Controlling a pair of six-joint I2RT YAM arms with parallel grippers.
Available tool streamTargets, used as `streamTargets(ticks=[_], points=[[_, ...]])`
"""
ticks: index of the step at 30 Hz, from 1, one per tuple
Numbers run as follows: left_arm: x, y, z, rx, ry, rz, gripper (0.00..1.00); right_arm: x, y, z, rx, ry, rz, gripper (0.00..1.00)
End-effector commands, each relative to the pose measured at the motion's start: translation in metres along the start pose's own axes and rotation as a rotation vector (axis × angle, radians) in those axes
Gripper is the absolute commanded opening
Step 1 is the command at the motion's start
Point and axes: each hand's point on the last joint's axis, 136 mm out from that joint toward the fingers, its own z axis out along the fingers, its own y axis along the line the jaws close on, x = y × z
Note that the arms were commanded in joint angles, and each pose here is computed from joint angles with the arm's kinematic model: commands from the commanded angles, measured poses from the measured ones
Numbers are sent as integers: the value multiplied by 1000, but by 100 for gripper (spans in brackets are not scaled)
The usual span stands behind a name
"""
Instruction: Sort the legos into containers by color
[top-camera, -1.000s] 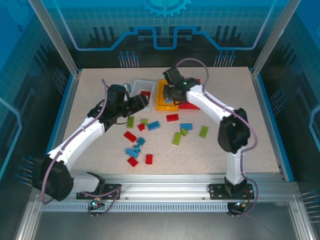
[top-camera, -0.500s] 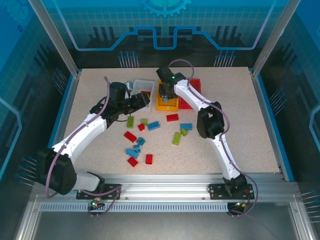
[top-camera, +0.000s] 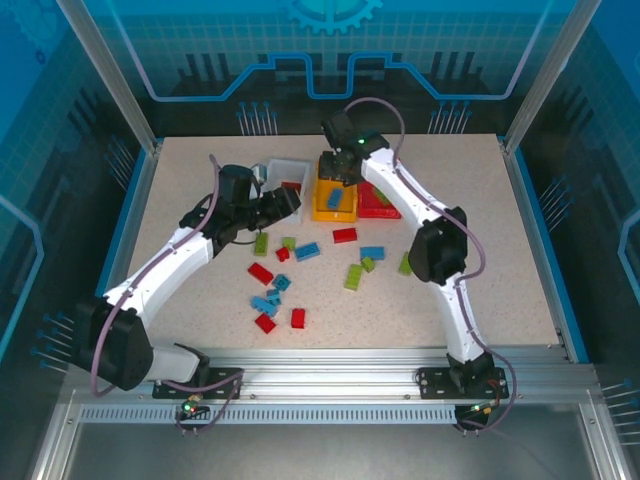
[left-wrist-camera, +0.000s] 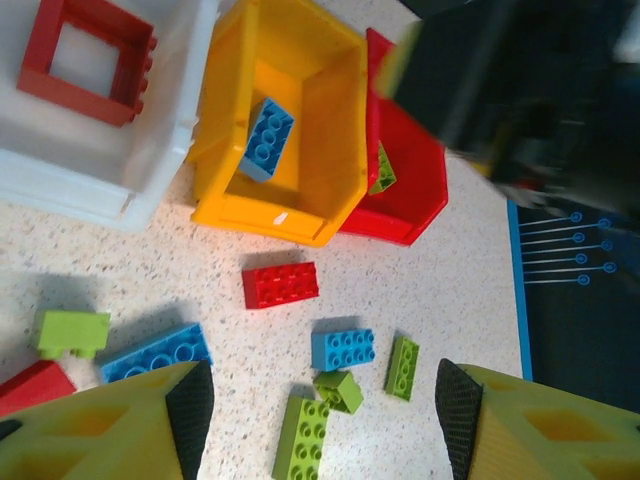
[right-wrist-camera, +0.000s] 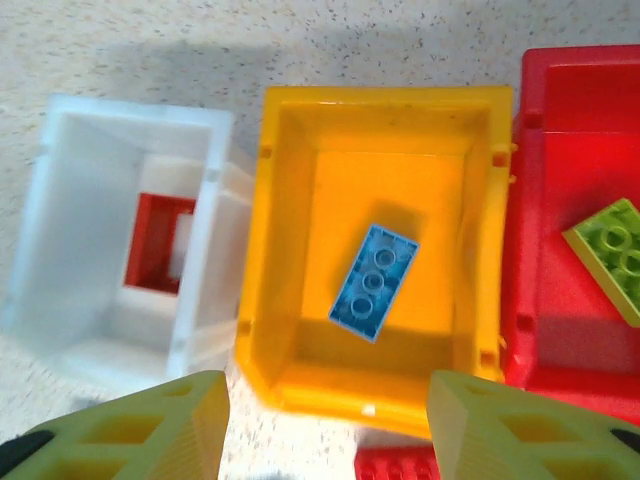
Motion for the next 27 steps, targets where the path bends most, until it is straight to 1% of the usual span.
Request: streamTargets(ticks=[1, 5, 8, 12, 16, 20, 27], points=[[10, 13, -15, -55, 15, -21, 65, 13, 8, -50, -43, -35, -51, 57], [22, 28, -28, -111, 28, -22, 65, 42, 9, -83, -106, -43, -60, 58], [32, 41, -37, -153, 34, -25, 65, 66, 7, -102, -127, -45, -89, 58], [44, 56, -50, -210, 44, -33, 65, 98, -1, -120, -151, -54, -127, 58], [55, 72, -66, -301, 73, -15, 65, 136, -13, -124, -186, -54, -142, 58], [63, 86, -79, -341, 77, -1, 65, 165, -24, -125, -212, -51, -134, 59], [73, 108, -69, -397, 126, -17, 65, 195, -16, -131, -300, -9, -158, 60]])
